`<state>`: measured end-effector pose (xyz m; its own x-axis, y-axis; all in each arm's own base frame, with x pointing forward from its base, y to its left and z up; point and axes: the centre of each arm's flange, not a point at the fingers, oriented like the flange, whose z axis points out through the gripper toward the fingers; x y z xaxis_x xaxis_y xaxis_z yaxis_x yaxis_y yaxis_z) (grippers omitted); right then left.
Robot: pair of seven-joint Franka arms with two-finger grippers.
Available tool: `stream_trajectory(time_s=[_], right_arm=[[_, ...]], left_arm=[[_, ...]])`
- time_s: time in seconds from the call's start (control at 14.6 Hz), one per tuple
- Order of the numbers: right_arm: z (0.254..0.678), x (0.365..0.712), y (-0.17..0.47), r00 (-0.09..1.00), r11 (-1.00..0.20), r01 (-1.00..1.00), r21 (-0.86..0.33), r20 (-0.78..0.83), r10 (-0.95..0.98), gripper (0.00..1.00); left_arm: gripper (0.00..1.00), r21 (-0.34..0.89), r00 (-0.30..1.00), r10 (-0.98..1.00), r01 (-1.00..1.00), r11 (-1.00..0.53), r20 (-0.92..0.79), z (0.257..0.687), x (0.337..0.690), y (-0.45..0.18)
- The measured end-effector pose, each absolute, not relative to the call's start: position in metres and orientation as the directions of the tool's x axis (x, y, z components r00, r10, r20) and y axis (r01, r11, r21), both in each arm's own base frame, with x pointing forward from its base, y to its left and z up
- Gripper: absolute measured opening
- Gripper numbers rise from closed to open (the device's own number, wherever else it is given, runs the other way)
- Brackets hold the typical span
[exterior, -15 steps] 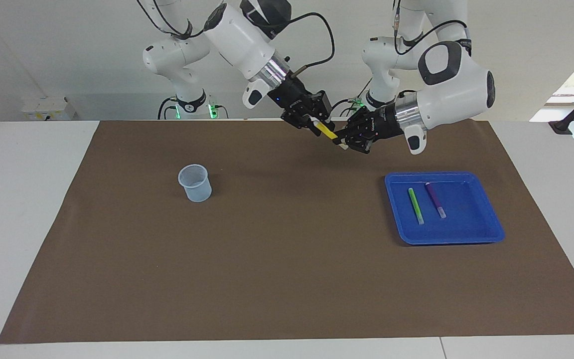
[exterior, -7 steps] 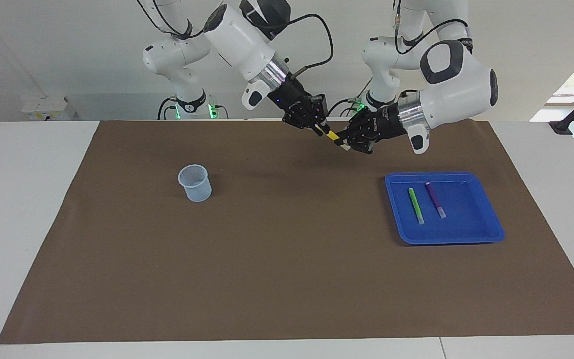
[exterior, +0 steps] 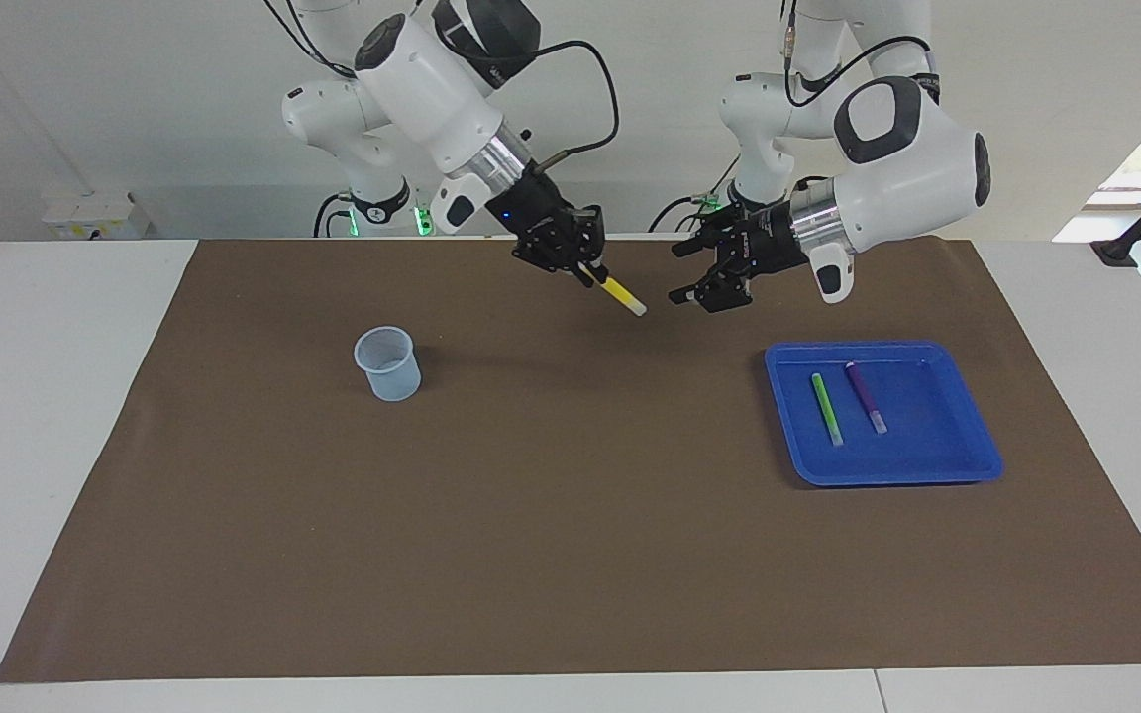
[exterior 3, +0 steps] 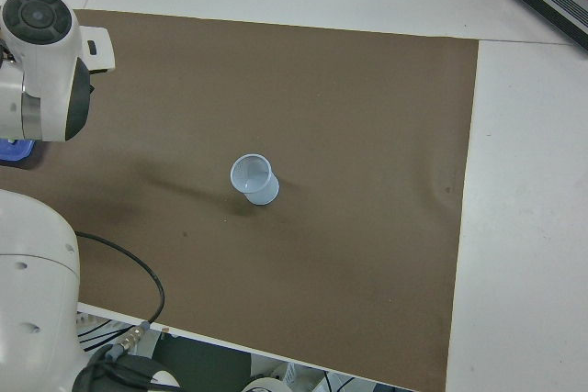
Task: Transfer and insert pens with both arms
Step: 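Insert the yellow pen into the cup with the right gripper while the left gripper returns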
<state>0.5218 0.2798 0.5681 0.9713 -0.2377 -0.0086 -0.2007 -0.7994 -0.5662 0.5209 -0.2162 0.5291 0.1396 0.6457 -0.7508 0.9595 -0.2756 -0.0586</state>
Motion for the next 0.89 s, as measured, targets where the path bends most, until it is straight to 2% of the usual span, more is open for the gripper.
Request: stream_trajectory(time_s=[0.07, 0.27, 0.55, 0.89], right_arm=[[0.569, 0.526, 0.260, 0.982, -0.847, -0.151, -0.510, 0.018, -0.186, 0.18], [0.560, 0.531, 0.212, 0.997, -0.952, 0.051, -0.303, 0.067, 0.032, 0.18], [0.548, 0.535, 0.154, 0.970, -0.967, 0.244, -0.072, 0.028, 0.243, 0.18], [0.515, 0.528, 0.090, 0.963, -0.963, 0.268, -0.036, -0.028, 0.269, 0.18]], left_arm=[[1.00, -0.017, 0.208, 0.652, 0.947, -0.321, -0.729, 0.527, 0.521, -0.214], [1.00, 0.069, 0.384, 0.663, 0.891, -0.449, -0.643, 0.520, 0.521, -0.204], [1.00, 0.102, 0.609, 0.662, 0.765, -0.636, -0.437, 0.508, 0.525, -0.182], [1.00, 0.106, 0.823, 0.511, 0.548, -0.830, -0.248, 0.488, 0.540, -0.122]])
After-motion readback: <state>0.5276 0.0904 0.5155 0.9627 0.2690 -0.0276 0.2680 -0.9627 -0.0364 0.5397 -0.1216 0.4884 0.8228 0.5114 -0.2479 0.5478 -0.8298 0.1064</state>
